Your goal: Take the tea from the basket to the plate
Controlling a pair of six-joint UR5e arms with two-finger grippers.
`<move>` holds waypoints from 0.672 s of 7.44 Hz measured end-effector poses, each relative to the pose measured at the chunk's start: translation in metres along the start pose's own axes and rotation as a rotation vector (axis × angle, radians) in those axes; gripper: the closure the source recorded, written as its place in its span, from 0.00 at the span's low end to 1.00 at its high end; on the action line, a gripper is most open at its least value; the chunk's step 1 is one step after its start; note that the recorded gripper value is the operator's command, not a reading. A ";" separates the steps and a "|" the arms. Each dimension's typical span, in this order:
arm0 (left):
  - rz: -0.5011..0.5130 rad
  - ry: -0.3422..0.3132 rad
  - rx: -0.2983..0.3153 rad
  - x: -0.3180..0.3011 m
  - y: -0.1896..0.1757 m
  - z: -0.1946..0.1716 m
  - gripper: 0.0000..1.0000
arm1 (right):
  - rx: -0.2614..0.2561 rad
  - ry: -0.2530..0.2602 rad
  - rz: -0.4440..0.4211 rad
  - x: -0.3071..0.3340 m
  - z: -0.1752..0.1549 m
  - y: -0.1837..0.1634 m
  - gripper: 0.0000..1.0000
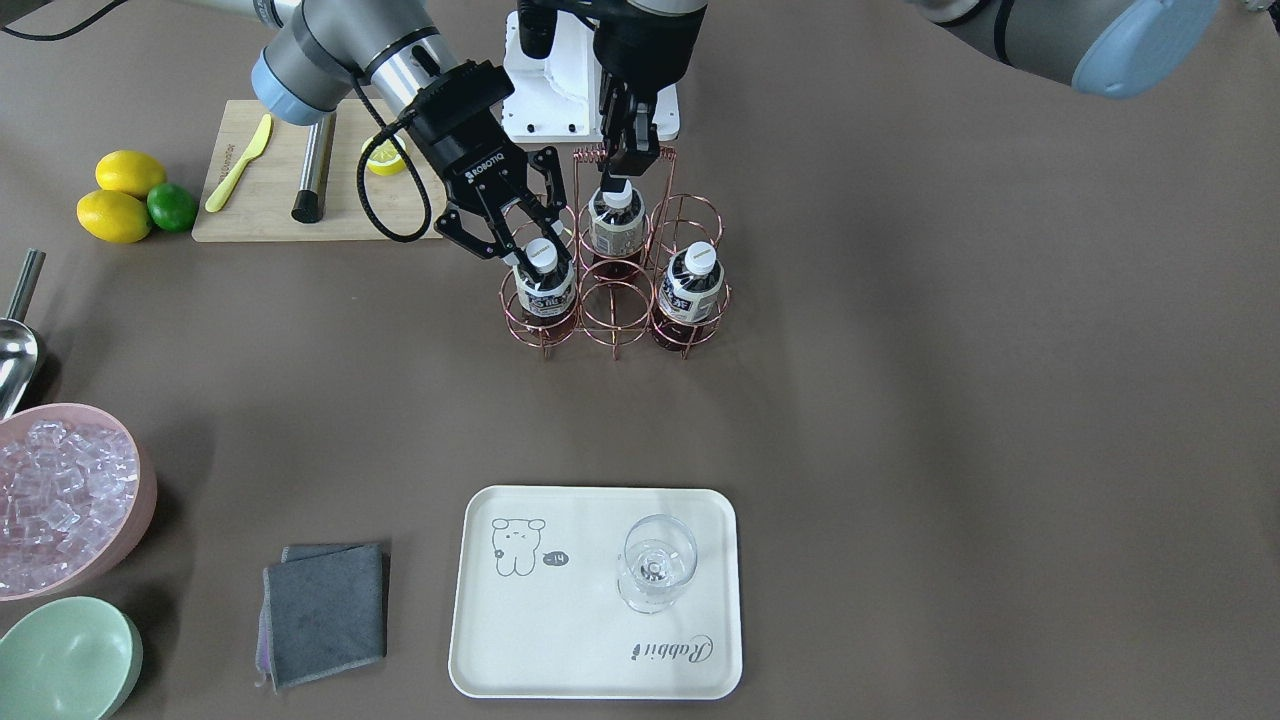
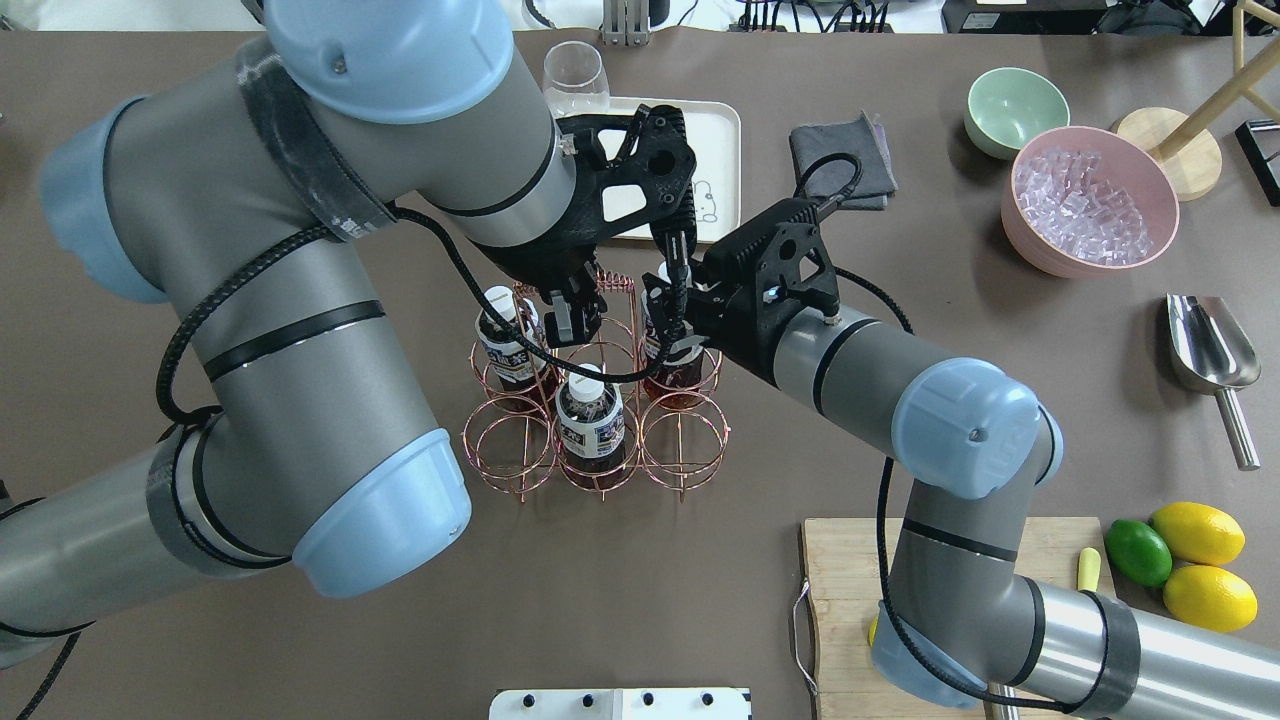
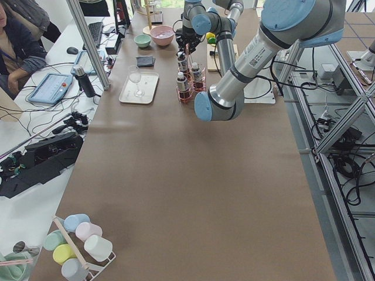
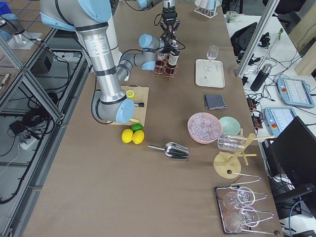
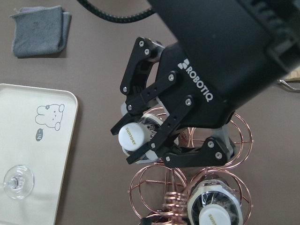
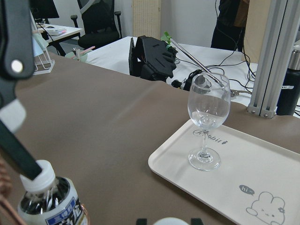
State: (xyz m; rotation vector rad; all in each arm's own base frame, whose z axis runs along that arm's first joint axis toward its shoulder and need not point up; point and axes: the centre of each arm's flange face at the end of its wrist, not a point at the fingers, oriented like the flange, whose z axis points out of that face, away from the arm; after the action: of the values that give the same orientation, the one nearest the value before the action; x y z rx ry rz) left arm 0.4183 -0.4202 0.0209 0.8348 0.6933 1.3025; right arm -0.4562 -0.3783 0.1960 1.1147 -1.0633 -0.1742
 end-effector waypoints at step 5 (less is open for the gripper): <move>0.000 0.000 0.001 0.000 0.000 -0.001 1.00 | -0.034 -0.036 0.011 0.068 -0.039 -0.094 1.00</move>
State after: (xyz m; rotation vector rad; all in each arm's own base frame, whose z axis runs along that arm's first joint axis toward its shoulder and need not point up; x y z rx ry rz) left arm 0.4175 -0.4197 0.0204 0.8361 0.6936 1.3024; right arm -0.3559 -0.4390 0.1610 1.0782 -1.0948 -0.2033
